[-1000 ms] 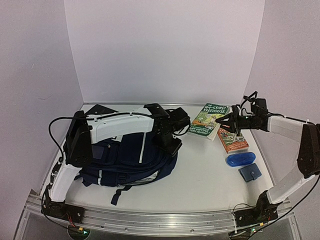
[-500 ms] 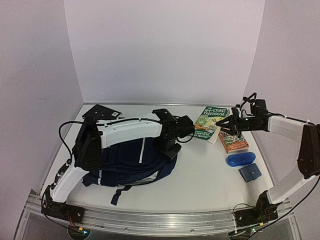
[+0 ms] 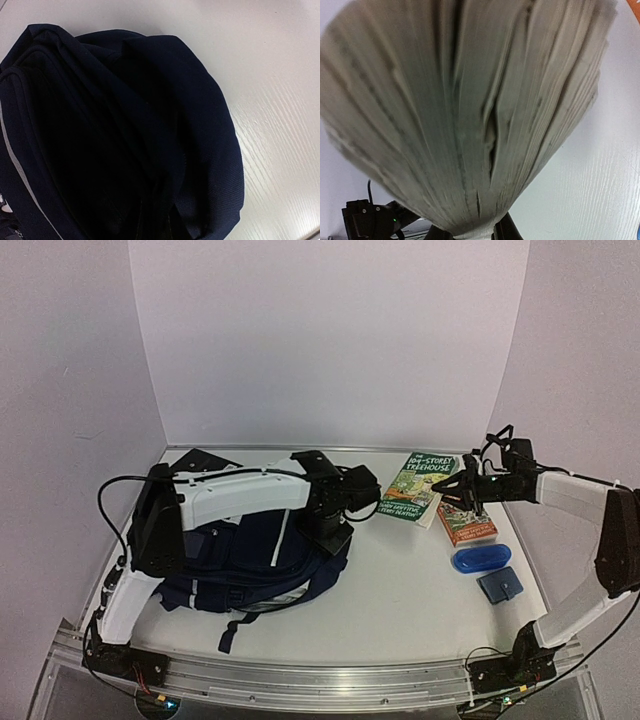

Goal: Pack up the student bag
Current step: Place the book in the student bag.

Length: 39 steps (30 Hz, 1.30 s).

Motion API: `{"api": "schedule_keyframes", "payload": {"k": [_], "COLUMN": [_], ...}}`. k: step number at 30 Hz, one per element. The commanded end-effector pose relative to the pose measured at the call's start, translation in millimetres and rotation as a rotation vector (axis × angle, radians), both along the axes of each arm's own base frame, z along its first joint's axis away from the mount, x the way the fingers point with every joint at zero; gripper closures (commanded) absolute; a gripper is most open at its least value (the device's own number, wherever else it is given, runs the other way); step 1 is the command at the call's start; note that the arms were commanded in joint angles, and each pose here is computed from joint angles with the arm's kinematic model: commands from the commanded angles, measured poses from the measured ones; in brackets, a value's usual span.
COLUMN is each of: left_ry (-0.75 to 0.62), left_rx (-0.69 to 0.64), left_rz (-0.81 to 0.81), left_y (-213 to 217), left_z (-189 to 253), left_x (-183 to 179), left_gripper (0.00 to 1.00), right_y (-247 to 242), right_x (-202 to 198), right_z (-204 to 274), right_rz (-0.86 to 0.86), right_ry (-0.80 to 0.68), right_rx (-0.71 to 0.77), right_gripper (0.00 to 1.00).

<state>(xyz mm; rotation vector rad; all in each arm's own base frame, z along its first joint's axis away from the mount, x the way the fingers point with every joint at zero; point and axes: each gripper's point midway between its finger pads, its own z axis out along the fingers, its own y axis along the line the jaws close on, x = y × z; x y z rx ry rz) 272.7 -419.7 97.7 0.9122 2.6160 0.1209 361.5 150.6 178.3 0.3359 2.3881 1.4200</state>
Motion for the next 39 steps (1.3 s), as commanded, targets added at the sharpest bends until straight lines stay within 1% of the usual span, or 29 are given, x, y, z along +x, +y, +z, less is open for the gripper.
{"api": "schedule_keyframes", "payload": {"k": [1,2,5,8,10,14,17,19,23,28,30,31,34,37,39], "left_ry": [-0.055,-0.047,-0.006,0.045,0.079,0.104,0.123,0.133,0.155,0.166,0.167,0.167,0.156,0.147,0.143], "left_rx": [-0.303,-0.325,-0.376,-0.412,-0.409,-0.392,-0.356,-0.346,-0.322,-0.308,-0.308,-0.309,-0.320,-0.325,-0.335], "left_rz": [0.007,0.012,0.018,0.002,0.001,-0.005,0.001,0.001,0.005,0.014,0.015,0.017,0.022,0.020,0.017], "left_y": [0.6,4.0,10.7,7.1,4.9,-4.5,-8.8,-11.1,-13.1,-11.4,-10.6,-10.0,-8.4,-5.8,-5.3], "left_z": [107.3,111.6,110.6,96.9,82.0,53.5,28.9,21.6,9.3,4.4,5.8,7.1,15.1,23.2,29.6], "left_x": [-1.0,-0.4,1.2,0.4,0.8,4.8,9.0,9.6,9.3,8.6,7.9,7.7,7.6,6.9,6.1], "left_gripper": [0.96,0.94,0.97,0.95,0.94,0.94,0.94,0.92,0.78,0.63,0.61,0.62,0.74,0.96,0.99], "right_y": [9.6,10.3,10.7,11.7,11.9,12.0,12.1,12.1,12.4,12.7,12.9,12.9,12.9,12.8,13.1], "right_x": [-5.7,-6.6,-7.4,-7.2,-7.0,-7.6,-7.9,-8.5,-9.4,-9.7,-10.2,-10.3,-10.9,-11.1,-11.2], "right_z": [44.7,45.3,46.4,47.0,47.0,48.5,49.3,49.1,49.3,49.7,50.1,50.4,51.0,51.8,52.1], "right_rz": [0.078,0.083,0.087,0.091,0.091,0.092,0.093,0.094,0.097,0.099,0.101,0.101,0.102,0.102,0.104], "right_ry": [-0.160,-0.161,-0.163,-0.163,-0.162,-0.166,-0.168,-0.168,-0.167,-0.168,-0.168,-0.169,-0.171,-0.173,-0.173], "right_rx": [0.052,0.055,0.059,0.062,0.062,0.063,0.063,0.064,0.066,0.068,0.070,0.070,0.071,0.071,0.072], "right_gripper": [1.00,1.00,1.00,1.00,1.00,1.00,1.00,1.00,1.00,1.00,1.00,1.00,1.00,1.00,1.00]}}
